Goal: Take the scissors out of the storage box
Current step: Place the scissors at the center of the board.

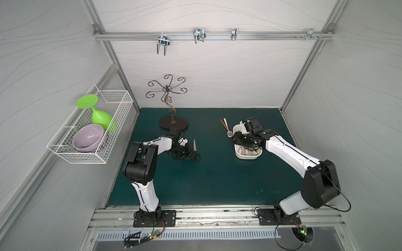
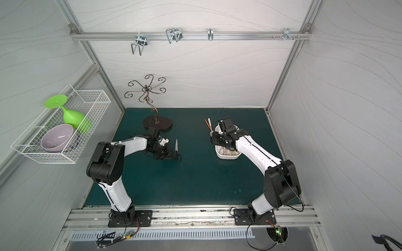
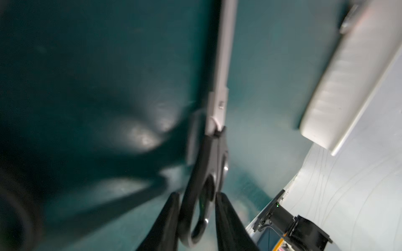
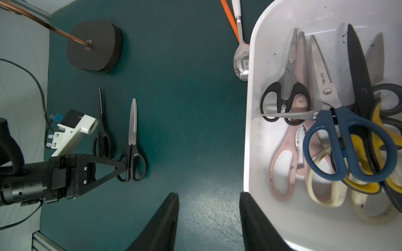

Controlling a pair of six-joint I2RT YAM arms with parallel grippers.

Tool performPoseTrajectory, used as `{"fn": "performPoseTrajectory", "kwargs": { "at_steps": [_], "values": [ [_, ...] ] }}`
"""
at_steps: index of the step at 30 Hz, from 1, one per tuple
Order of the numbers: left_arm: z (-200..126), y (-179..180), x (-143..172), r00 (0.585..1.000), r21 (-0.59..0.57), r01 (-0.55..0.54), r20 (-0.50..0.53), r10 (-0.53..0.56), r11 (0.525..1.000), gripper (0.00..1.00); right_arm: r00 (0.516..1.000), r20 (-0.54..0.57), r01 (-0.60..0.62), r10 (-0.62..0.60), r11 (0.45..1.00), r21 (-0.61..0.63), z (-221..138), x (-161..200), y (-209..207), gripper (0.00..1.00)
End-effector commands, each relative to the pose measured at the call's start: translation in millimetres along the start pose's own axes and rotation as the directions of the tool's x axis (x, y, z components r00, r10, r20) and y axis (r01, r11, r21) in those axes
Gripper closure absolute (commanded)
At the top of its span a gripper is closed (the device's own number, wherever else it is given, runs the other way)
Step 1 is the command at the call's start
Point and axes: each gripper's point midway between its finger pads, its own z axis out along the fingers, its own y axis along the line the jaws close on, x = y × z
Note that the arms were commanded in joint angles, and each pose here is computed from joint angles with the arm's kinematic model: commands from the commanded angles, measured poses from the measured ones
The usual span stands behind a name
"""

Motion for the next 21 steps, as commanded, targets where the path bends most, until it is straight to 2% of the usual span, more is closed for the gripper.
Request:
{"fn": "performPoseTrajectory", "kwargs": {
  "at_steps": [1,7,9,12,13,17,21],
  "values": [
    [1,6,-4,1.0,-0.036,-0.002,-0.014,0.002,0.999,0.66,1.0,0.015,0.017,-0.018,1.0,0.007,-8,-4,1,0.5],
    [0,13,-5,1.0,-0.079,0.007,-0.006,-0.007,0.997,0.61,1.0,0.019,0.023,-0.023,1.0,0.017,-10,-2,-1,0.5],
    [-3,13,-6,1.0,-0.095,0.006,-0.001,-0.006,0.996,0.5,0.999,0.025,0.026,-0.026,0.999,0.027,-11,-3,-4,0.5],
    [-13,14,-8,1.0,-0.142,0.006,0.017,-0.003,0.99,0.28,0.998,0.036,0.048,-0.051,0.996,0.074,-13,-7,-11,0.5],
    [-18,15,-9,1.0,-0.158,0.005,0.028,0.0,0.987,0.25,0.998,0.035,0.054,-0.058,0.994,0.092,-14,-8,-14,0.49],
    [-40,6,-19,0.996,-0.202,-0.026,0.082,0.043,0.979,0.23,0.999,0.029,0.023,-0.027,0.993,0.115,-16,-16,-29,0.49],
    [-61,-23,-34,0.984,-0.151,-0.058,0.159,0.082,0.987,0.23,1.0,0.025,0.01,-0.014,0.986,0.168,-16,-21,-49,0.49]
  ]
}}
